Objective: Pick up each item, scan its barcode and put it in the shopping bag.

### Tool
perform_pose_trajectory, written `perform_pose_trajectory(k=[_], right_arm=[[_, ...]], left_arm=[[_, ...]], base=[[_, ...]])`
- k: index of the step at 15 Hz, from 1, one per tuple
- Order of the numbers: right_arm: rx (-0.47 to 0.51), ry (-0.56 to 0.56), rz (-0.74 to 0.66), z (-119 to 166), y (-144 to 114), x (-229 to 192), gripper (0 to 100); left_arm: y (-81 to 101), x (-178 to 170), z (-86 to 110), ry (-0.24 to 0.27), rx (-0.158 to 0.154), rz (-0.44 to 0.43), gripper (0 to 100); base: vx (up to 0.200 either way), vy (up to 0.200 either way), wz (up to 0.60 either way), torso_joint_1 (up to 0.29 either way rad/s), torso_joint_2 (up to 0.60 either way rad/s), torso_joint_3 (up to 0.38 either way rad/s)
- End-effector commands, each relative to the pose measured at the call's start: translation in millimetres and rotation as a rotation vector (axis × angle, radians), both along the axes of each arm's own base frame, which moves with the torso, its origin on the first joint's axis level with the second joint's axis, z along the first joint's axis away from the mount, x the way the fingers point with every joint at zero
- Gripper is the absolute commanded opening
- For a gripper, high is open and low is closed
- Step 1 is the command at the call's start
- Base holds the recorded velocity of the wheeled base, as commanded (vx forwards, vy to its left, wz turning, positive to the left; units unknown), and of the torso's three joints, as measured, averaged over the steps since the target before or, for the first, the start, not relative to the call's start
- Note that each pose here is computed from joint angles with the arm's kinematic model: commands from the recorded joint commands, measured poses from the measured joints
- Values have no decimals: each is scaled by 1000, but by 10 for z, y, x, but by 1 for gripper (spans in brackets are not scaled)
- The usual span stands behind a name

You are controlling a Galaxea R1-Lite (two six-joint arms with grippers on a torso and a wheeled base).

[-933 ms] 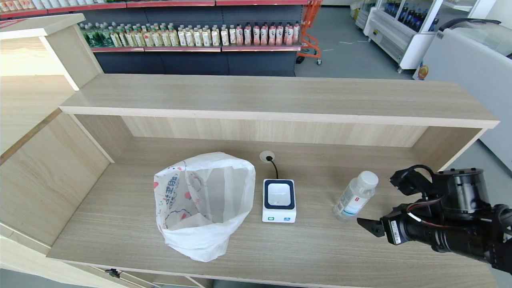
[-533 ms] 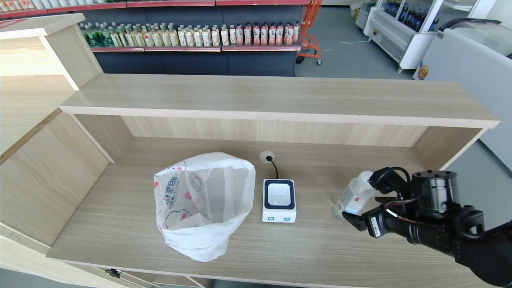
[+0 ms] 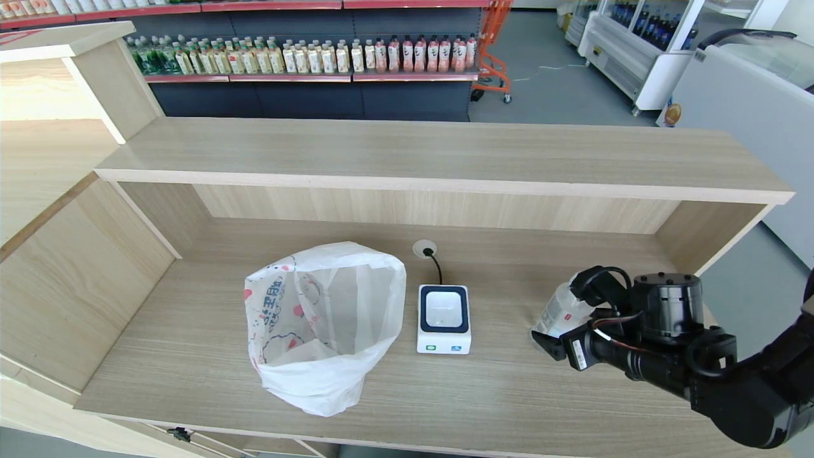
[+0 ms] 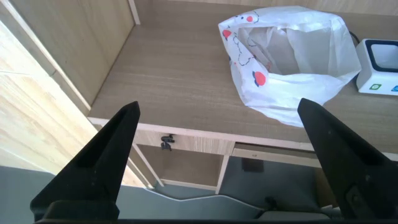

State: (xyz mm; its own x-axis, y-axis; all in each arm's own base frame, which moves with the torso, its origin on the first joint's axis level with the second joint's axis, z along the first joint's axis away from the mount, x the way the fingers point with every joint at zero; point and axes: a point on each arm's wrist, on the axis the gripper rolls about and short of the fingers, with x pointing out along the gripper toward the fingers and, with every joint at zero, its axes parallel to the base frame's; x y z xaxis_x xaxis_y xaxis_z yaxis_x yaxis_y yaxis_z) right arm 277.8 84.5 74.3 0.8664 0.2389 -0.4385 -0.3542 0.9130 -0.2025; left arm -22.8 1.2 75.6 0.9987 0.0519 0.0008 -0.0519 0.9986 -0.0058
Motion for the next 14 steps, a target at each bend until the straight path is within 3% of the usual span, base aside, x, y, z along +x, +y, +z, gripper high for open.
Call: perform_pose_trajectory(k=[1,14], right_arm=[[-1,-13,15,-48,55,38,100],[5,-86,39,-80,121,188,100]], left_arm=[[0,0,0,-1,0,0,100],[0,0,0,-1,0,0,100]], base=[[0,0,0,0,0,0],[0,0,0,0,0,0]])
